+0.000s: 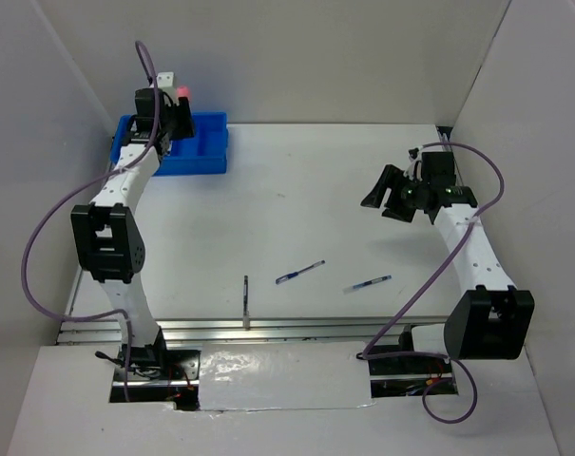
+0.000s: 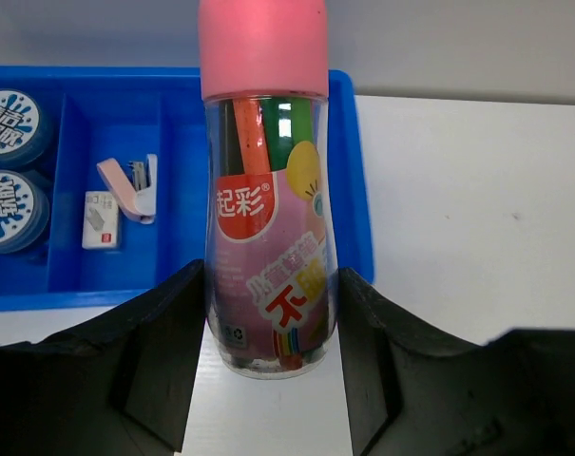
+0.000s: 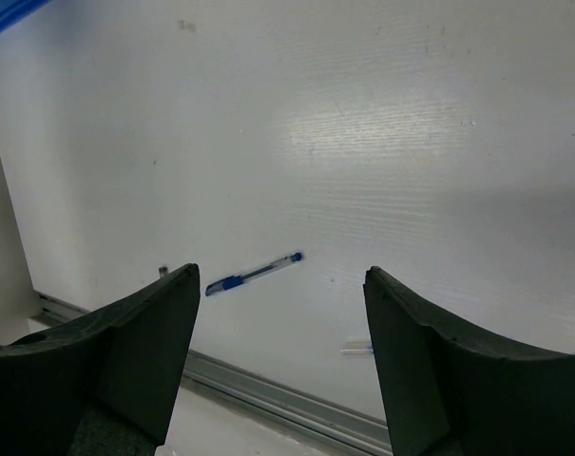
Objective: Sort the stationery into containers
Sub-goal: Place the stationery in the storage box.
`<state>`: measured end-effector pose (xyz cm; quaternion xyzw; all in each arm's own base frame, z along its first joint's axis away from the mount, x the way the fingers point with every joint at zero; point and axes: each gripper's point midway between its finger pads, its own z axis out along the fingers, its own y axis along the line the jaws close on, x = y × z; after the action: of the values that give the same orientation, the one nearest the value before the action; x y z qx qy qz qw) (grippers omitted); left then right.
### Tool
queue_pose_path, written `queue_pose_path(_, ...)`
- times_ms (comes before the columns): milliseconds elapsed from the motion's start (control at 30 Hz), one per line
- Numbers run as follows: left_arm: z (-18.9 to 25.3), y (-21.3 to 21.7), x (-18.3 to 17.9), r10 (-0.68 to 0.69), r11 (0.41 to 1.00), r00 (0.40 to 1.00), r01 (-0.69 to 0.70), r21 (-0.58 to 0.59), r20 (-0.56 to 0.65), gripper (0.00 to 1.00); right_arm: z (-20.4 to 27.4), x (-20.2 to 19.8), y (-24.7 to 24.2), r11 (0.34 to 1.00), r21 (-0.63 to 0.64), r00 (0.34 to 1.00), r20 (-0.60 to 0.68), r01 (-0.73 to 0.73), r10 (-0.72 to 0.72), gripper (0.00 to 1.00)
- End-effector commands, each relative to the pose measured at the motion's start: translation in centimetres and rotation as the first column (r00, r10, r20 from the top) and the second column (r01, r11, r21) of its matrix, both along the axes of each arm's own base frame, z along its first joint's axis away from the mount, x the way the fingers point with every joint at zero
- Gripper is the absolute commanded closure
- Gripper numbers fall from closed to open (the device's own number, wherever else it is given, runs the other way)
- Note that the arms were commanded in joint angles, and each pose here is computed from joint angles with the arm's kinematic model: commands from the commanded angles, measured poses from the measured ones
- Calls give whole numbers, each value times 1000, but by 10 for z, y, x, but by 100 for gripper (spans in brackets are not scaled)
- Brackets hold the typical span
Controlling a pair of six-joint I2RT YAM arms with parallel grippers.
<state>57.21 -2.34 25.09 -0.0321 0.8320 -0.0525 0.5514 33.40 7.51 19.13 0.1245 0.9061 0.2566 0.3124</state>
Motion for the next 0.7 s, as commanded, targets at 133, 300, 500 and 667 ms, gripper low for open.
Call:
queue_pose_path(133, 9, 28, 69, -65, 998, 982, 60, 32, 180, 91, -3, 5, 0, 1000, -24, 999, 33, -16, 17, 24)
queue_pose_path(300, -26, 37, 95, -67, 998, 986, 64, 22, 152, 88, -9, 6, 0, 999, -26, 1000, 14, -23, 24, 24)
queue_pose_path(500, -61, 38, 107, -73, 996, 991, 66, 65, 112, 75, -15, 5, 0, 999, -39, 999, 10, -37, 37, 24)
queue_pose_path(667, -85, 35, 107, -83, 996, 994, 80, 49, 70, 67, -18, 6, 1, 998, -44, 999, 2, -46, 47, 24)
